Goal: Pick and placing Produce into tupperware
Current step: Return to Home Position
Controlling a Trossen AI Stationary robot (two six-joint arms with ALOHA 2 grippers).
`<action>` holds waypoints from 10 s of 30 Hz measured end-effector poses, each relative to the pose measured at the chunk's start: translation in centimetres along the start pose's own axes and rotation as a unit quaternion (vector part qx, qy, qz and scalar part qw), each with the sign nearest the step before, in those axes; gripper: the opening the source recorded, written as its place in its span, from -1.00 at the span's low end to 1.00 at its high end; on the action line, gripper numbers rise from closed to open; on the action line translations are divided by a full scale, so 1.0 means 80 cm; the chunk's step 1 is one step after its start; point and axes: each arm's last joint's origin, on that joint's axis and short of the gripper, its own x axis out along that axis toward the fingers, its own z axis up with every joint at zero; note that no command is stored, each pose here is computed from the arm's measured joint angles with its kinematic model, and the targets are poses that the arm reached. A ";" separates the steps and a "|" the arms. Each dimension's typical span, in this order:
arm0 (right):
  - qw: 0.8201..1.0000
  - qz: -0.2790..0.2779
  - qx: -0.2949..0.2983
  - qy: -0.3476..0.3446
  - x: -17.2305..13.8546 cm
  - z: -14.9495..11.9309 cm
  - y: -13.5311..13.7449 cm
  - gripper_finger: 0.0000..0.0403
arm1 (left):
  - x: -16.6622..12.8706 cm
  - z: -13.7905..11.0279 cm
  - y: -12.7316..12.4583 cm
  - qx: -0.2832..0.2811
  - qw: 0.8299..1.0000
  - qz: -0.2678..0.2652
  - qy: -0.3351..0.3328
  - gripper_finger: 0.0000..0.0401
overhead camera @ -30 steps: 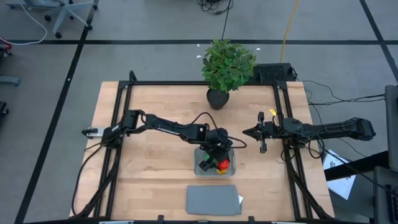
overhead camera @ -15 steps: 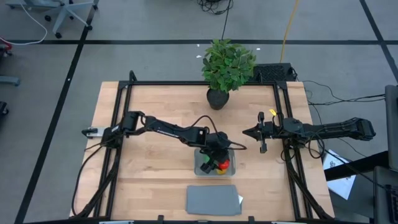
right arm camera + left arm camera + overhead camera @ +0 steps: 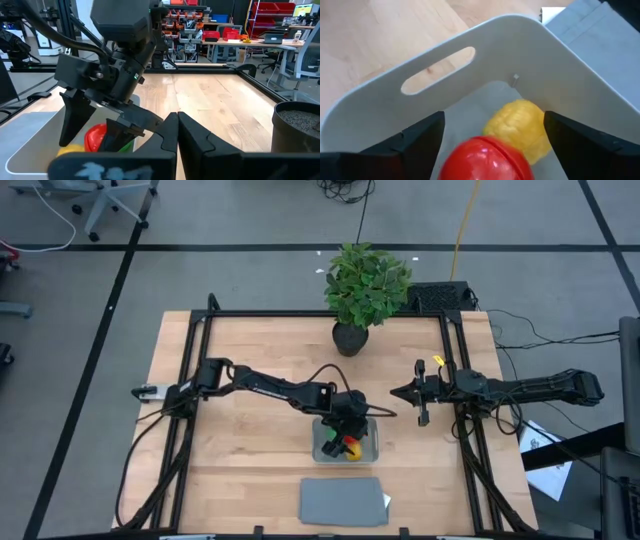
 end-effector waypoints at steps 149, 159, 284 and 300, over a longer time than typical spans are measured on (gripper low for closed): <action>0.993 0.058 0.053 -0.084 -0.018 0.021 0.004 -1.00 | -0.337 -0.249 -0.213 -0.045 0.888 0.369 -0.270 -0.96; 0.993 0.058 0.053 -0.084 -0.018 0.021 0.004 -1.00 | -0.337 -0.249 -0.213 -0.045 0.888 0.369 -0.270 -0.84; 0.993 0.058 0.053 -0.083 -0.018 0.021 0.004 -1.00 | -0.337 -0.249 -0.213 -0.045 0.888 0.369 -0.270 -0.85; 0.993 0.058 0.053 -0.083 -0.018 0.021 0.004 -1.00 | -0.337 -0.249 -0.213 -0.045 0.888 0.369 -0.270 -0.85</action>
